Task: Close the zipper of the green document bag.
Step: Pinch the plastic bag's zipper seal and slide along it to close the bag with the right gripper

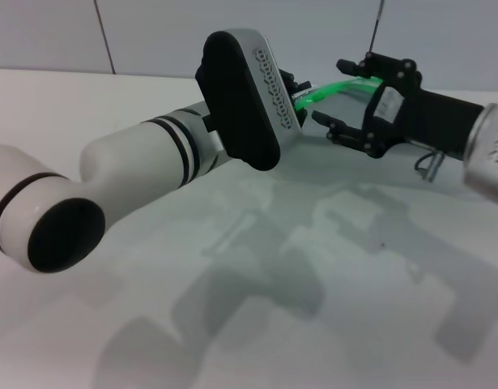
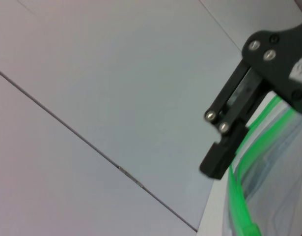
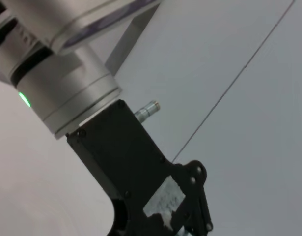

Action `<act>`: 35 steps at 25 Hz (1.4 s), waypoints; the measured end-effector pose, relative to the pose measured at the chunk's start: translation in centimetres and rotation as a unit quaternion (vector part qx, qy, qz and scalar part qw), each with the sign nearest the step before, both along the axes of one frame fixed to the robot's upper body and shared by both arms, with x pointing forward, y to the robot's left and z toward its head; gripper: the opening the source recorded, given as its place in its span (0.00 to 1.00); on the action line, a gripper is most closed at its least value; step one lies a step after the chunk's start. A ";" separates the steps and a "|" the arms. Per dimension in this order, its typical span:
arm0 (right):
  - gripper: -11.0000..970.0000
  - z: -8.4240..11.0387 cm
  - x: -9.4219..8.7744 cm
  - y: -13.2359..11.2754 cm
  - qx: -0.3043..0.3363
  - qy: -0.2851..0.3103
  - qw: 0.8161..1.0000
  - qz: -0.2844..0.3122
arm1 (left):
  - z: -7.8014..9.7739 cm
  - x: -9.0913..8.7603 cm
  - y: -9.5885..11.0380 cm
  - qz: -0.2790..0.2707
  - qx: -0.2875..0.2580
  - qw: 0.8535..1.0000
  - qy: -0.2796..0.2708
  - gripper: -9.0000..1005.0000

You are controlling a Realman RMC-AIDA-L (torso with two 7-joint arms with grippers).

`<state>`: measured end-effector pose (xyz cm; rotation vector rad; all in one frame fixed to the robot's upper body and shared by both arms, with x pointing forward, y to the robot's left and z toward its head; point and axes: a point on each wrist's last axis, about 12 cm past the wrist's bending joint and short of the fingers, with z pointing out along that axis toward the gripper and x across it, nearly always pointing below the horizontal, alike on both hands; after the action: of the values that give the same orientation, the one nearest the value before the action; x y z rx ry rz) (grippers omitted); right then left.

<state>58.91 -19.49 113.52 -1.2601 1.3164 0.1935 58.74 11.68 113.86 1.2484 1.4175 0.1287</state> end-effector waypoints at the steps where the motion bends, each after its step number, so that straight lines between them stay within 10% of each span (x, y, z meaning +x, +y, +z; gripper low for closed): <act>1: 0.70 0.1 0.0 0.2 -0.004 -0.005 1.000 0.000 | 0.0 0.0 0.0 0.000 0.000 1.000 0.000 0.06; 35: 0.46 -0.2 0.0 1.5 -0.034 -0.038 0.999 -0.005 | 0.4 -0.2 -0.6 -0.011 0.001 1.000 -0.005 0.06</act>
<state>58.92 -18.00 113.35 -1.3050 1.2736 0.0943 58.55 11.09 114.23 1.2633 1.3945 0.1217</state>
